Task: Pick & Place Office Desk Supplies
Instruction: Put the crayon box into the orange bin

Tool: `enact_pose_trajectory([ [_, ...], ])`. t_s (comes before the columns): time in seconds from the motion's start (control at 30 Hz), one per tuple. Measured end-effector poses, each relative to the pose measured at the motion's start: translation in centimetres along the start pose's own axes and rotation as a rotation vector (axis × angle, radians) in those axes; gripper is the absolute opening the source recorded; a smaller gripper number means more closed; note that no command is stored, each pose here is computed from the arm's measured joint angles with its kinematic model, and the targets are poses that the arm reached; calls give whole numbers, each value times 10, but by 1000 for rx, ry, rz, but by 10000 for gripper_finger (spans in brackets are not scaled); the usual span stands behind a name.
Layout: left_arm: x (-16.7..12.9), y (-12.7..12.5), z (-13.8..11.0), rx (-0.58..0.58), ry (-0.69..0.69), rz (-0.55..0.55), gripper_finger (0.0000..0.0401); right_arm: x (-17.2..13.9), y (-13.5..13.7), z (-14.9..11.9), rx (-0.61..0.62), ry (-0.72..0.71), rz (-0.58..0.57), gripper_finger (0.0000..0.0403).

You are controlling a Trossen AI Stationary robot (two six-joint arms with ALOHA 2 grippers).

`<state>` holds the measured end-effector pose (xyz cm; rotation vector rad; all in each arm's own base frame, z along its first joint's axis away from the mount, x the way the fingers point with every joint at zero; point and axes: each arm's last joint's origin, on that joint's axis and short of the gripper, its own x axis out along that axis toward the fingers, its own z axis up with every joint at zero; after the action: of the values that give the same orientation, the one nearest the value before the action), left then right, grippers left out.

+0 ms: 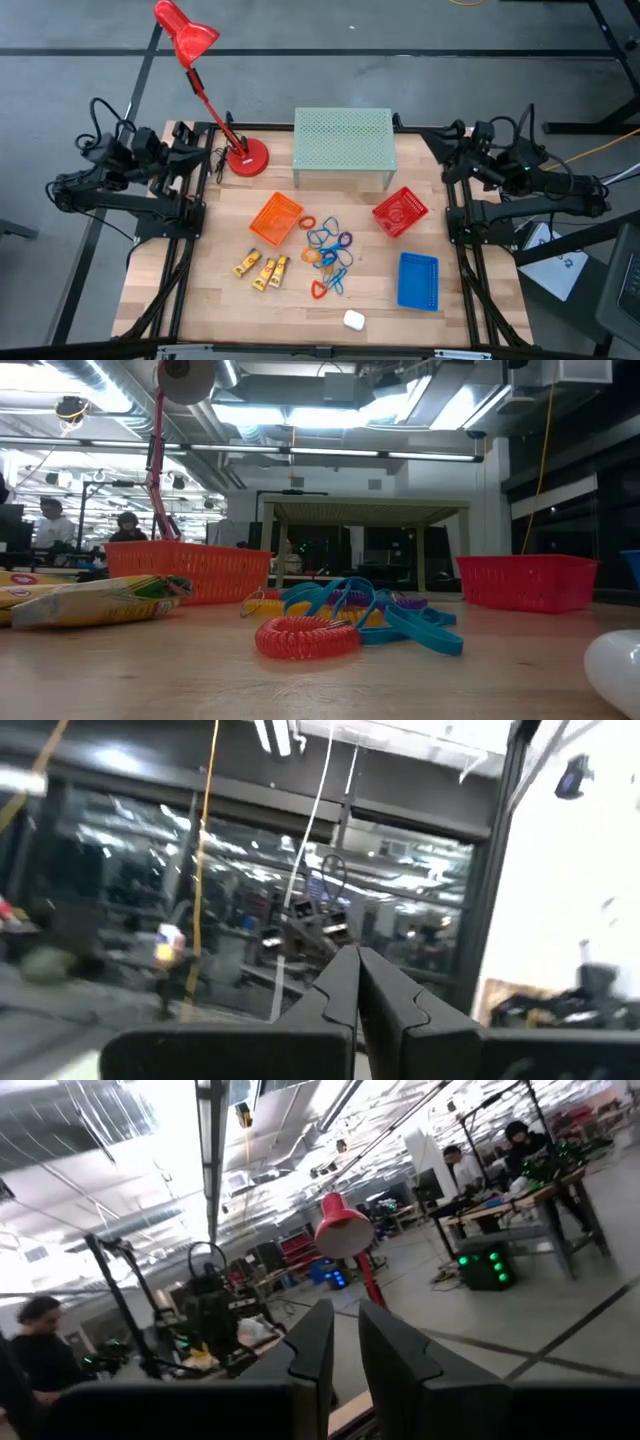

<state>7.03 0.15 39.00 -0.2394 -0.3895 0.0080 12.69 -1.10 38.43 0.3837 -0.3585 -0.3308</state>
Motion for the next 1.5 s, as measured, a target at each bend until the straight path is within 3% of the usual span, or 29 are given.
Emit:
enact_pose_trajectory([
  [0.17,3,4,-1,-16,-22,137,6,1,0,0,-10,0,-7,55],
  [0.3,6,10,1,-23,-99,359,6,1,0,0,50,-2,-11,55],
  [0.47,21,13,-9,-99,-75,420,6,1,0,0,36,-4,-16,55],
  [0.63,40,15,-39,-191,155,387,6,1,-1,0,-24,-8,-29,55],
  [0.8,46,9,-70,-314,492,335,12,0,-1,0,-64,-14,-51,55],
  [1.0,58,-12,-67,-418,814,306,60,0,-1,0,-65,-13,-51,55],
  [1.2,55,-31,-87,-405,1216,436,131,0,-2,-2,-74,5,-57,55],
  [1.37,63,-59,-125,-331,1397,433,167,0,-3,-5,-85,36,-67,55],
  [1.5,61,-76,-153,-260,1507,517,180,0,-4,-6,-94,50,-71,55],
])
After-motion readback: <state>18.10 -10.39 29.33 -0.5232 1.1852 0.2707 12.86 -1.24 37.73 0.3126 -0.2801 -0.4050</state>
